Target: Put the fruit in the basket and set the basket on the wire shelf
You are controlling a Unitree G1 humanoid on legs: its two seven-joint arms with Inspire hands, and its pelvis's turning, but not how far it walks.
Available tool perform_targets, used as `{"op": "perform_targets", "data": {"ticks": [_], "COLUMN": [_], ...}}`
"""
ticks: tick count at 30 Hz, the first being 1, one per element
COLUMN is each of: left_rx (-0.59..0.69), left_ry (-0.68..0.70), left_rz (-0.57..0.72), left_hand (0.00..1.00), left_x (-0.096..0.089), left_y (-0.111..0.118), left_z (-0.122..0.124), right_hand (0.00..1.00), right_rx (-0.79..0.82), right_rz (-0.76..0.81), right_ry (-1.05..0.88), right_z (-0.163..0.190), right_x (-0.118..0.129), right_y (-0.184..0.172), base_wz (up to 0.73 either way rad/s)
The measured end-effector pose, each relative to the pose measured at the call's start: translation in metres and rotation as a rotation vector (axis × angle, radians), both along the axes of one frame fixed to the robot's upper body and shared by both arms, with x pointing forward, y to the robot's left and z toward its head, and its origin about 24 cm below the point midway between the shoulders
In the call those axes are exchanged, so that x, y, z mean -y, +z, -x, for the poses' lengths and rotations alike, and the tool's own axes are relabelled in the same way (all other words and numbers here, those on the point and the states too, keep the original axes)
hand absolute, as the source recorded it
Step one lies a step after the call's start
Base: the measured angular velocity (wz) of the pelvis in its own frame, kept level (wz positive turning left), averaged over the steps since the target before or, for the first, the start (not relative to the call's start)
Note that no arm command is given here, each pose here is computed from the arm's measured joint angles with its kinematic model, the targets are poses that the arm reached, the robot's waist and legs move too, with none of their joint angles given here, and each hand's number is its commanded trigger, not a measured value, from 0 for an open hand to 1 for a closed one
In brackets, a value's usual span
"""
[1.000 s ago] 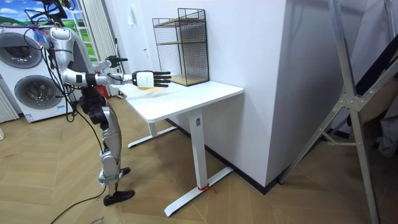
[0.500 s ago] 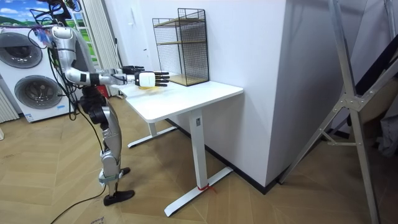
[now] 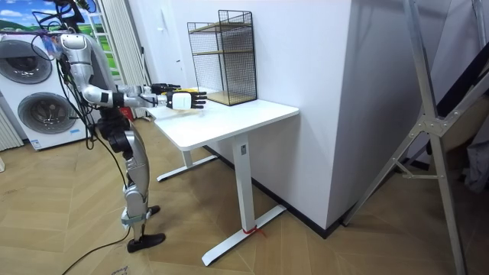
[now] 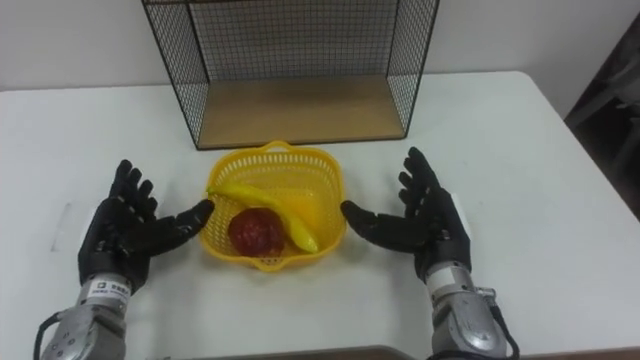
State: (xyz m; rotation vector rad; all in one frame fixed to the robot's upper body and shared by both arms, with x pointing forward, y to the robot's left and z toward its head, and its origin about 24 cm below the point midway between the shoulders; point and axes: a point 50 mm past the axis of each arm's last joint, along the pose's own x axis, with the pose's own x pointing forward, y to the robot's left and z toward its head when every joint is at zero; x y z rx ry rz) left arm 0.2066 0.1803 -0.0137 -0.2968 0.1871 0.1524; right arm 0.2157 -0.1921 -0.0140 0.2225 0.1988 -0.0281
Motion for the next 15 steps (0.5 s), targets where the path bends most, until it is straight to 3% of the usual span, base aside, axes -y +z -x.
{"op": "perform_targets", "data": {"ticks": [15], "left_rx": [-0.029], "left_ry": [-0.097], "left_rz": [0.049], "left_hand": [0.00], "left_x": [0.010], "left_y": [-0.009], "left_z": [0.002], "right_hand": [0.00], "right_rx": [0.013], "right_rz": [-0.079], "right_ry": [0.072], "right_z": [-0.002], "right_x": [-0.017], "right_y": [-0.001], "base_wz": [0.00]}}
